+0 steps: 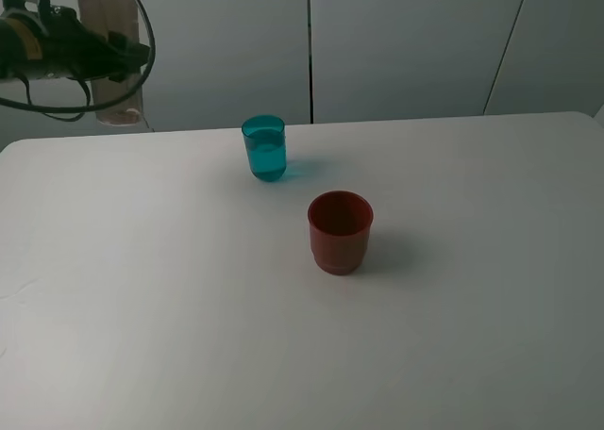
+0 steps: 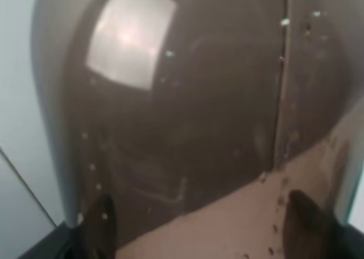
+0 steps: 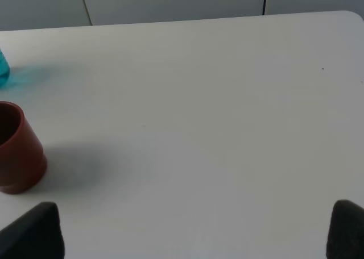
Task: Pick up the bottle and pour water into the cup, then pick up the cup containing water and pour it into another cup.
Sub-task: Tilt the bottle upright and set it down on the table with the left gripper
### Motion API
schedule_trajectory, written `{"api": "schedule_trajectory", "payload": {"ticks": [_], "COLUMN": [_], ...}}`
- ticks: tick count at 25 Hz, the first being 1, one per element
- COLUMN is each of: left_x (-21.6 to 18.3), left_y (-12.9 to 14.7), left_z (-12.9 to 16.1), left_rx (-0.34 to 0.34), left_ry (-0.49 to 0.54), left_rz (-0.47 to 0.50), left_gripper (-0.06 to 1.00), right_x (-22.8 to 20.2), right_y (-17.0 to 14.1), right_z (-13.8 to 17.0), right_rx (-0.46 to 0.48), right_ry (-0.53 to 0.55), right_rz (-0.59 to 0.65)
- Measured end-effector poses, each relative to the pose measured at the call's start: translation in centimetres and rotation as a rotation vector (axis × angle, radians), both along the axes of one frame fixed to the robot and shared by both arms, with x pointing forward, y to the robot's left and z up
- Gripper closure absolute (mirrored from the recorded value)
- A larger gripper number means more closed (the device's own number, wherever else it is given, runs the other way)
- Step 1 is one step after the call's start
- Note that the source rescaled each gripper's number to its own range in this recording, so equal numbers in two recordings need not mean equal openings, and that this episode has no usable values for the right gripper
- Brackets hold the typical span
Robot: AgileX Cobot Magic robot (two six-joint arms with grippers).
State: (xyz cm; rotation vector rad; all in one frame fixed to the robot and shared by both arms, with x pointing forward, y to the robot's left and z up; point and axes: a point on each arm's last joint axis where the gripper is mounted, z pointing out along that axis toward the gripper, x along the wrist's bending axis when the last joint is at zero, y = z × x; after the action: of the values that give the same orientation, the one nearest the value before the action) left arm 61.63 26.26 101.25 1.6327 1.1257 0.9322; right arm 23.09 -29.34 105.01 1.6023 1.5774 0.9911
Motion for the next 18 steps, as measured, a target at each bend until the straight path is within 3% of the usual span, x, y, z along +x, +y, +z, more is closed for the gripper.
{"api": "schedule_trajectory", "payload": {"ticks": [7,13,18], "left_x": [-2.0,-2.2,-1.7], "left_y": [2.2,3.5,4.0], "left_z": [-3.2,-7.4,-10.1], "left_rx": [-0.045,-0.029,-0.017], "left_ry": [-0.133,-0.093,-0.126], "left_rz": [0.185,0.299,0.357], "left_gripper": [0.94,0.94,0.94], "right_x": [0.0,0.0,0.0], "right_y": [0.0,0.0,0.0], "right_z": [0.0,0.0,0.0], "right_rx": [0.0,0.0,0.0], "right_ry": [0.0,0.0,0.0], "right_rz": [0.0,0.0,0.0]}}
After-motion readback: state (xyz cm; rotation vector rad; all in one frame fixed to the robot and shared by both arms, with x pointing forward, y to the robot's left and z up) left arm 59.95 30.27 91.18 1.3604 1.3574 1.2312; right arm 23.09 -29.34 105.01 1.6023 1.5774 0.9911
